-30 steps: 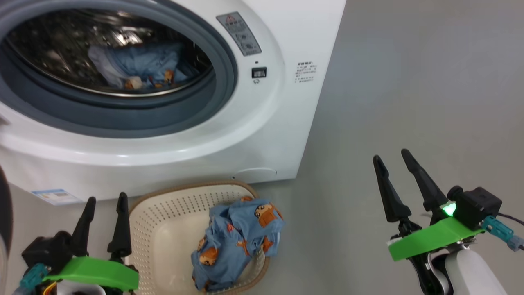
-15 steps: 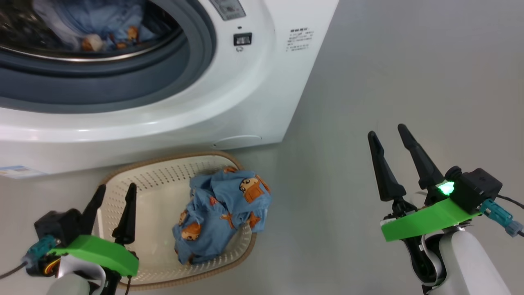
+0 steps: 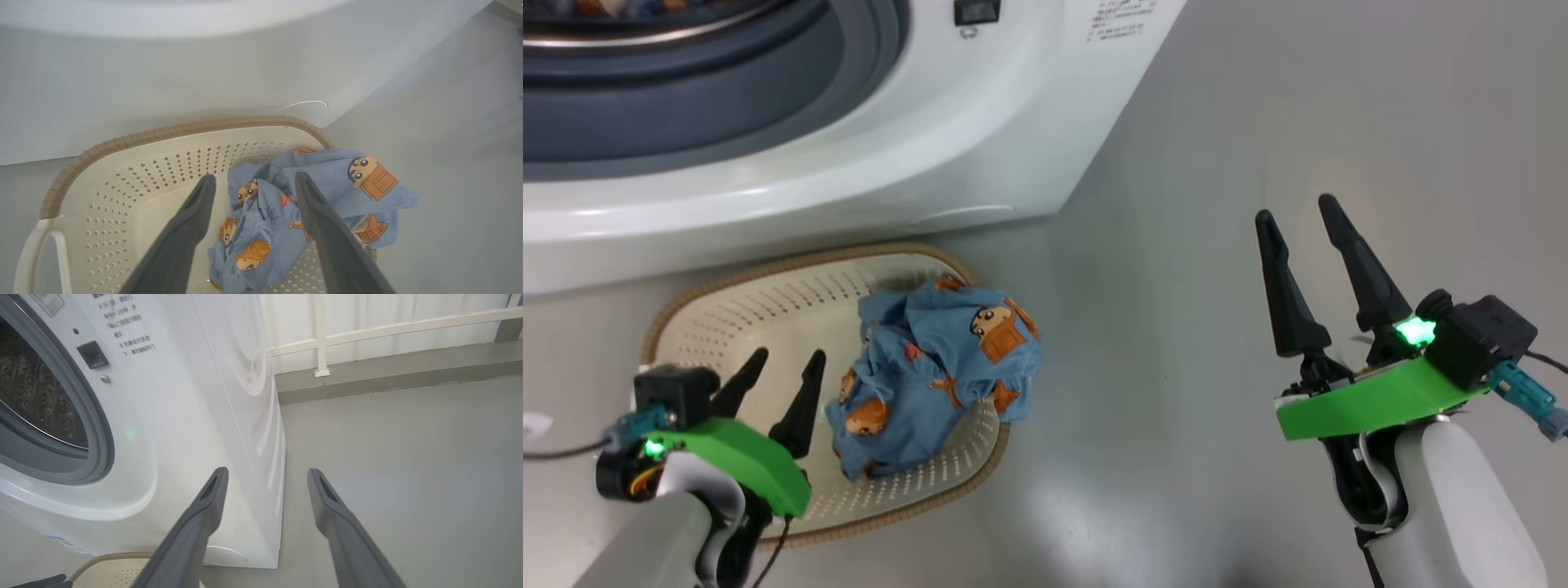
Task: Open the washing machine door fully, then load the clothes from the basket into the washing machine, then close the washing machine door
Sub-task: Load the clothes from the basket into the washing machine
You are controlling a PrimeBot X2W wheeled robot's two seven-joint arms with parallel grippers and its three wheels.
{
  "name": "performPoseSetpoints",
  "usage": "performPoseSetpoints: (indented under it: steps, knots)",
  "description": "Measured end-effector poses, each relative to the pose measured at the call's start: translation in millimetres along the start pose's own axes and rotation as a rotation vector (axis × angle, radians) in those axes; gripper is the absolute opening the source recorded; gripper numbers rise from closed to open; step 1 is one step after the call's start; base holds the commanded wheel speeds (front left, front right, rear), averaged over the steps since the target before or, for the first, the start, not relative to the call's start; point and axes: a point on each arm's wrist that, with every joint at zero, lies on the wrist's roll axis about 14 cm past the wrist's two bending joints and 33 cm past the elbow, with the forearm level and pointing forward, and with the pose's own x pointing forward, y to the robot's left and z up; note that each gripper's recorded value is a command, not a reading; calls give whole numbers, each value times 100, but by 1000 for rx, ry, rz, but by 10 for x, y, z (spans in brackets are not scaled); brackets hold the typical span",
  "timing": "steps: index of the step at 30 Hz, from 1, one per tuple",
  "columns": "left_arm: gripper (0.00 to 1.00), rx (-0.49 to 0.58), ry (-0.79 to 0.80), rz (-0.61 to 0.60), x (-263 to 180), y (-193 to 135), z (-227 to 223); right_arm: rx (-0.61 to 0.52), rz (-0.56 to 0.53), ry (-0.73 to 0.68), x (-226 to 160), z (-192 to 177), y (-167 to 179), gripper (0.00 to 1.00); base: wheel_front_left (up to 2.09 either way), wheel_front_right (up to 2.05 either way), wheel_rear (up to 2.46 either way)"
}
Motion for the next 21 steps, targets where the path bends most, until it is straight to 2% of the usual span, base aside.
performPoseSetpoints:
  steps: [8,21]
  knots:
    - [100,9,176,-49,223,34,-415,-3,-13,25,125,-173,-55,100,0,0,0]
    - [100,61,371,-161,484,-28,-976,-30,-64,74,152,-400,-277,100,0,0,0]
